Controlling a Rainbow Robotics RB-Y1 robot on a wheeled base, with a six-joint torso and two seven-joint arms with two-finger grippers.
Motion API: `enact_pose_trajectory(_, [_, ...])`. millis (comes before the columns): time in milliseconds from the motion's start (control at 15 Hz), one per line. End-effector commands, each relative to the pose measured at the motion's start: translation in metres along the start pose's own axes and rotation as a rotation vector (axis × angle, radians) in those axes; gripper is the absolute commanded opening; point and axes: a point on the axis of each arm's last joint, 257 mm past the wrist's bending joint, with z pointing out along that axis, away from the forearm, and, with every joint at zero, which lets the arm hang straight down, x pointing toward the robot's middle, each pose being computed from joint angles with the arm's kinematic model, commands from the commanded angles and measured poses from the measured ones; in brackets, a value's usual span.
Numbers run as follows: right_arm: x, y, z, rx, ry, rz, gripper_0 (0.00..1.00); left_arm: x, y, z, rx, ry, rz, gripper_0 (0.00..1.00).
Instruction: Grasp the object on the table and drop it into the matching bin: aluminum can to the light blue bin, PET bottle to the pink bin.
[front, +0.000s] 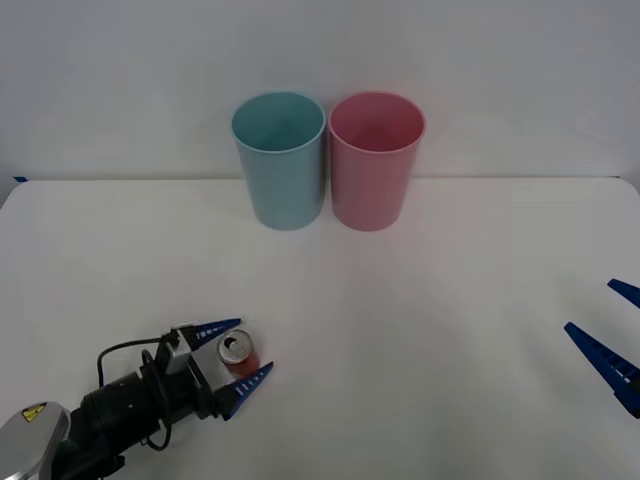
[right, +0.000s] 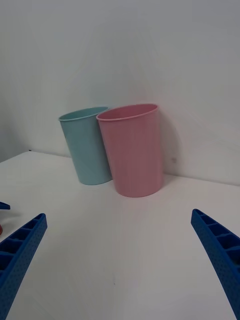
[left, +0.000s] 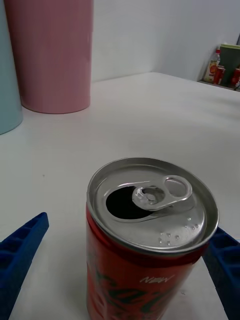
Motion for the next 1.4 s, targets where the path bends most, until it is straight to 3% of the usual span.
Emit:
enact_pose_trajectory(67, [0.000, 0.000, 0.000, 0.000, 0.000, 0.000, 1.00, 0.001, 0.000, 0.000, -0.001, 0.002, 0.003, 0.06])
enact_pose_trajectory(133, [0.000, 0.000, 0.000, 0.000, 0.000, 0.000, 1.00, 0.001, -0.001, 0.000, 0.001, 0.001, 0.003, 0.00])
enact_pose_trajectory(667, [0.000, 0.000, 0.000, 0.000, 0.000, 0.000, 1.00, 0.000, 0.005, -0.002, -0.015, 0.003, -0.001, 0.00])
enact_pose_trajectory(1133, [0.000, 0.000, 0.000, 0.000, 0.000, 0.000, 1.00, -0.029, 0.051, -0.030, -0.129, -0.079, -0.020, 0.00])
enact_pose_trajectory(1400, [0.000, 0.000, 0.000, 0.000, 0.000, 0.000, 1.00, -0.065, 0.085, -0.045, -0.201, -0.136, -0.013, 0.00])
